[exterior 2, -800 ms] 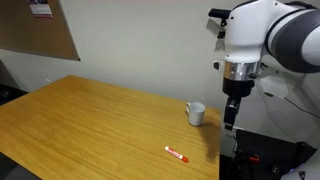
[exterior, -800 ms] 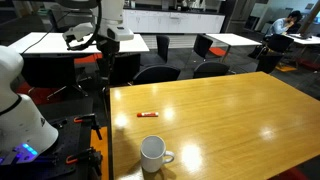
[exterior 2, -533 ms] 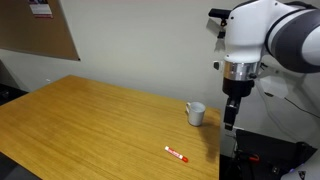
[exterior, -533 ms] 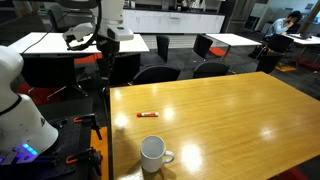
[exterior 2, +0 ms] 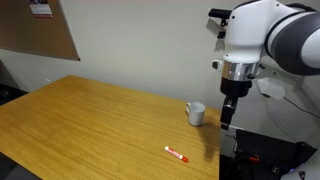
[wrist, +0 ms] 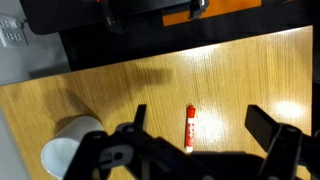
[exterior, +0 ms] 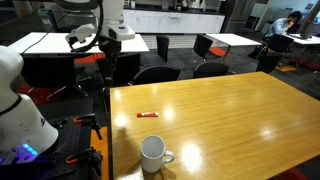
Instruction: Take the marker from the table and put it in the white cup
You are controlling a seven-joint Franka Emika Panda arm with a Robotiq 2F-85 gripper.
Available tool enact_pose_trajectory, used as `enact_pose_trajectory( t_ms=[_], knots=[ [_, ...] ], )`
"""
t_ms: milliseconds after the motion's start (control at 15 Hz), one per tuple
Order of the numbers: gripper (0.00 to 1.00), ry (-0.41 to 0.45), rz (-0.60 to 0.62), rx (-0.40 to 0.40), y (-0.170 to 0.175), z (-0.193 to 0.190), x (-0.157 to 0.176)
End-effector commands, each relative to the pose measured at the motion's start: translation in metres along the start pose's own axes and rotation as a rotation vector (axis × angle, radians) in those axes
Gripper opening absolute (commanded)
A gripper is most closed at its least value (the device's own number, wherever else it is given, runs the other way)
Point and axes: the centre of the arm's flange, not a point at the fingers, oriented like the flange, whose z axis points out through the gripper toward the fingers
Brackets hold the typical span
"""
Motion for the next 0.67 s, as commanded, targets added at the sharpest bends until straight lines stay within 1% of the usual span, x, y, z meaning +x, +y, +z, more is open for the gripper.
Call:
enact_pose_trajectory(
  t_ms=[0, 333, 600],
  knots=[
    [1.0, 0.037, 0.026, 0.043, -0.01, 0.017, 0.01],
    [1.0, 0.083, 0.052, 0.07, -0.018, 0.048, 0.024],
    [1.0, 0.13, 0.06, 0.052, -0.024, 0.081, 0.036]
  ],
)
